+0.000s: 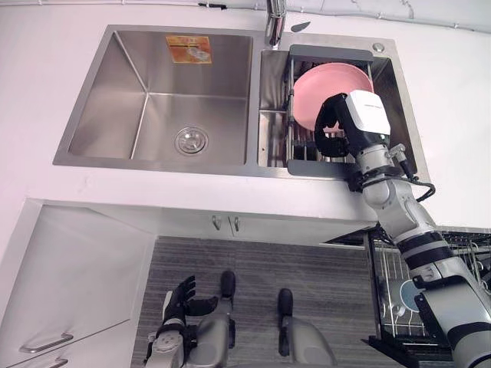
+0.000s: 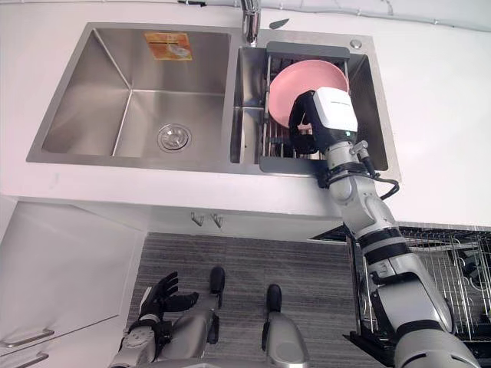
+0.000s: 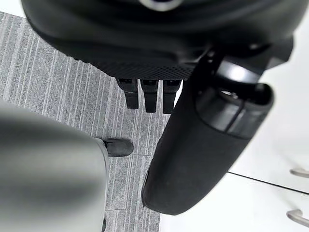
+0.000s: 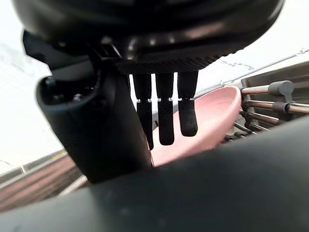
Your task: Walk over to the sink, pick up the cup, carry it to the dishwasher, place the cup inside the dishwasher, then close the dishwasher door
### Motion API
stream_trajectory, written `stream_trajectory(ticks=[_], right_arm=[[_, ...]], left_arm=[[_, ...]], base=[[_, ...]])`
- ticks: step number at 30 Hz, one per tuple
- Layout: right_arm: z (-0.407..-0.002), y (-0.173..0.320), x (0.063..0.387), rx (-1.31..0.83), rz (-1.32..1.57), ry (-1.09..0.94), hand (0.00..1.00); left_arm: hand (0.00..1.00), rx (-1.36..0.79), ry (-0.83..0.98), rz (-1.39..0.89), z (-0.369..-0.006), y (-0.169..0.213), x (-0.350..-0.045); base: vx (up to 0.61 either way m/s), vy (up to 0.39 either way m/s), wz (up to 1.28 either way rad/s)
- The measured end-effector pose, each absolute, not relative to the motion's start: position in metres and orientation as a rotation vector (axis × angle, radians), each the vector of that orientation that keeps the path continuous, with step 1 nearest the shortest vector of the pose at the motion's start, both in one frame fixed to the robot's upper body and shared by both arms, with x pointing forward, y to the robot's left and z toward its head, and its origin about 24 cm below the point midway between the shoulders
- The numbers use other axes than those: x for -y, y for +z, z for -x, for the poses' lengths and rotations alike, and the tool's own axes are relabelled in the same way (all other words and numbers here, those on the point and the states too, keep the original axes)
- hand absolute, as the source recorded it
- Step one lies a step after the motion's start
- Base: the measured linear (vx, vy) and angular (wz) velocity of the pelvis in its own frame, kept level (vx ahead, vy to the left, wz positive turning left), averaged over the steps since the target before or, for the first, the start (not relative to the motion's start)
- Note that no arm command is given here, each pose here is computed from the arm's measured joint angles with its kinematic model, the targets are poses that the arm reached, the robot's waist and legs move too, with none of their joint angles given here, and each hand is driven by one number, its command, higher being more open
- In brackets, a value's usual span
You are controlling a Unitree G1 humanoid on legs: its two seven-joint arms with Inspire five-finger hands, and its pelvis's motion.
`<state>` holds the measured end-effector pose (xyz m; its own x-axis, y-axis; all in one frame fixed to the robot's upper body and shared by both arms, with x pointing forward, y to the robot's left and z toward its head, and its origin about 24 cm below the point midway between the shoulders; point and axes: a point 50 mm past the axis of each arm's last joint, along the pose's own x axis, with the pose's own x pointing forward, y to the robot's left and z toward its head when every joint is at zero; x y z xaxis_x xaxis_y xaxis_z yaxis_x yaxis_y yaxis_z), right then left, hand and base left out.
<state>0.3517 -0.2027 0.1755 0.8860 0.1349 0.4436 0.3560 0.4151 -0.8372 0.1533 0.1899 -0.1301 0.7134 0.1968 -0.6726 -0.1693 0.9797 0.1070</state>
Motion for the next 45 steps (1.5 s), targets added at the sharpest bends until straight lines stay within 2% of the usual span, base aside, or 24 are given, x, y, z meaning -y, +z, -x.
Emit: stream_trajectory(ticks=[7, 8, 14, 27, 45], right_arm=[[-0.338, 0.166, 0.206, 0.499, 1.026, -0.216, 0.30], [-0.336, 0.165, 0.205, 0.500, 1.004, -0.222, 0.90], [-0.325, 0.154, 0.198, 0.499, 0.924, -0.210, 0.90], [-0.312, 0.145, 0.205, 0.482, 0.954, -0.215, 0.90], [-0.305, 0.159, 0.243, 0.478, 1.174, -0.268, 0.90]], left_arm=[[0.90, -0.755, 0.194, -0.044, -0.153, -0.130, -0.189], [0.90, -0.755, 0.193, -0.045, -0.153, -0.130, -0.189], [0.90, -0.761, 0.174, -0.056, -0.153, -0.131, -0.189], [0.90, -0.778, 0.180, -0.066, -0.146, -0.132, -0.195], [0.90, -0.787, 0.165, -0.069, -0.144, -0.134, -0.196]], base=[[0.07, -0.029, 0.05], [0.03, -0.031, 0.03], [0.00, 0.000, 0.00], [0.00, -0.001, -0.01], [0.00, 0.000, 0.00]])
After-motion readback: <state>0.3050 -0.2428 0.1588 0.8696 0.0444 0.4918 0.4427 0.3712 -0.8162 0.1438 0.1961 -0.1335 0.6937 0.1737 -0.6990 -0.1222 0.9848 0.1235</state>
